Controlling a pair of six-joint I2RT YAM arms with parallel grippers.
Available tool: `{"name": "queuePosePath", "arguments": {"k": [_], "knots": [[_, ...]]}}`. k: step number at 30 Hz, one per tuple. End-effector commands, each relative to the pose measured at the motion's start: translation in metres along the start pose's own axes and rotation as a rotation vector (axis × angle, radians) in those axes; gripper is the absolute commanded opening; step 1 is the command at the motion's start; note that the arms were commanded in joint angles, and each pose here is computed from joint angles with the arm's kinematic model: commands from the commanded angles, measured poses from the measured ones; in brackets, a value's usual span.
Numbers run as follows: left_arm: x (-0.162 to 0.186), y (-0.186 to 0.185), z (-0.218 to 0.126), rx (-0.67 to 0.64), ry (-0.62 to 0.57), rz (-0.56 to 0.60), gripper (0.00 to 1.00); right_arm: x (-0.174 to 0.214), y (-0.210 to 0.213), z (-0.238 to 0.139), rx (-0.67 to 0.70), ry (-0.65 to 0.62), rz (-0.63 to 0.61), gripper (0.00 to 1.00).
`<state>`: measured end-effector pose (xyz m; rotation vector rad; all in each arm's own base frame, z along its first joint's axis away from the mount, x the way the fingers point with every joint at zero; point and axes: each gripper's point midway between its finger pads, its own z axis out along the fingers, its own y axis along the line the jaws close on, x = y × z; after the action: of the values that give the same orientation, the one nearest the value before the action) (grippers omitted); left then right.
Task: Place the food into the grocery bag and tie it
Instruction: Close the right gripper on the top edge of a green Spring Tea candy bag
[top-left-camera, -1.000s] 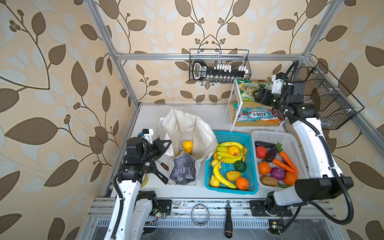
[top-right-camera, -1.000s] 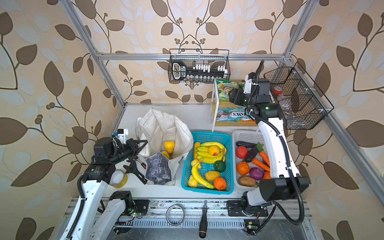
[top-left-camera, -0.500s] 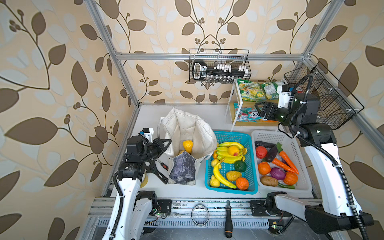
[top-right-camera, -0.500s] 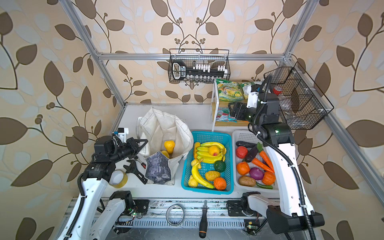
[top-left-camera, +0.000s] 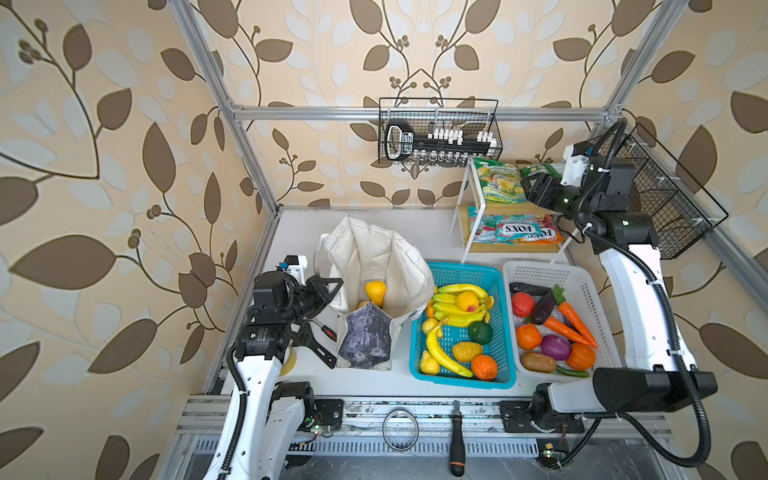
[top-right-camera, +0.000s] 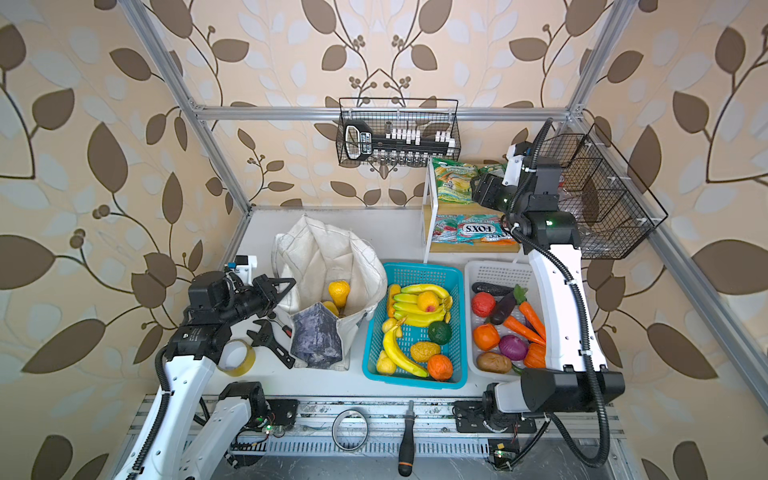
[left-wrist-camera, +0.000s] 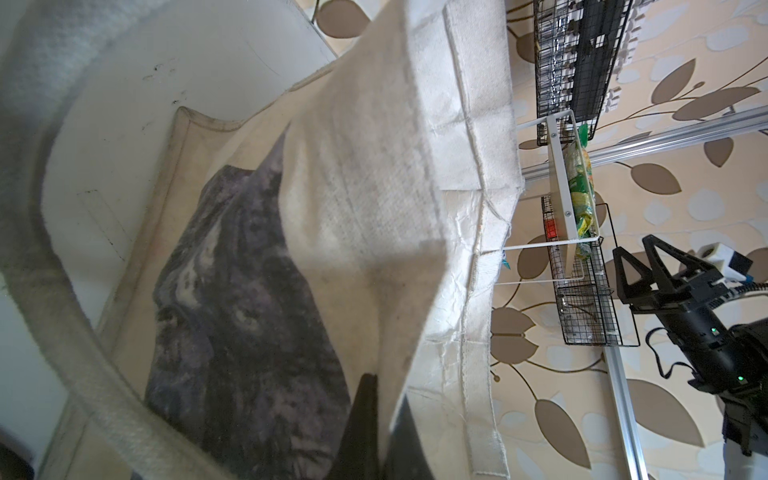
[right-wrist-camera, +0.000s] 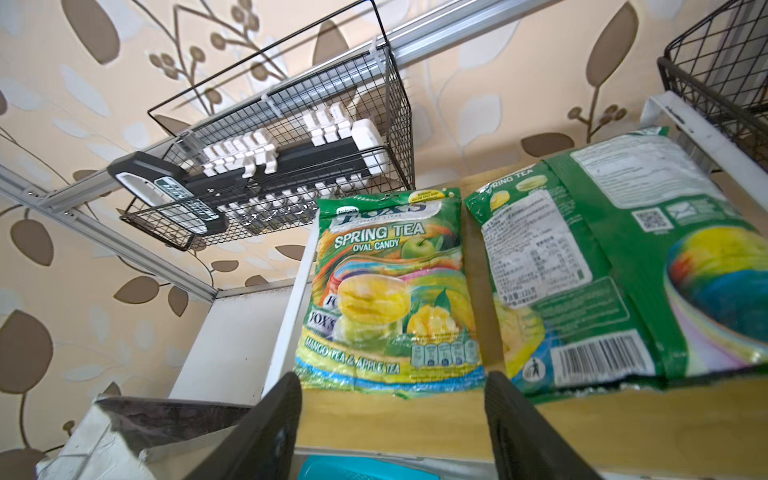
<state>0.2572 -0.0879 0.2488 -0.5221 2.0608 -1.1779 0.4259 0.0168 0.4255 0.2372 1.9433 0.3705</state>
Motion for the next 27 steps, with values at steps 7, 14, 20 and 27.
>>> {"name": "queuePosePath", "arguments": {"k": [7,14,20,27], "knots": [[-0.009,-0.012,0.001,0.039,-0.012,0.056,0.00,0.016,-0.016,0.035,0.045,0.081,0.010,0.64],[-0.008,-0.015,-0.001,0.044,-0.010,0.068,0.00,0.027,-0.024,0.042,0.095,0.093,-0.002,0.63],[-0.006,-0.015,-0.002,0.047,-0.011,0.067,0.00,0.038,-0.030,0.049,0.062,0.123,0.067,0.62],[-0.006,-0.015,-0.003,0.046,-0.014,0.068,0.00,0.050,-0.028,0.051,0.037,0.142,0.112,0.63]]}}
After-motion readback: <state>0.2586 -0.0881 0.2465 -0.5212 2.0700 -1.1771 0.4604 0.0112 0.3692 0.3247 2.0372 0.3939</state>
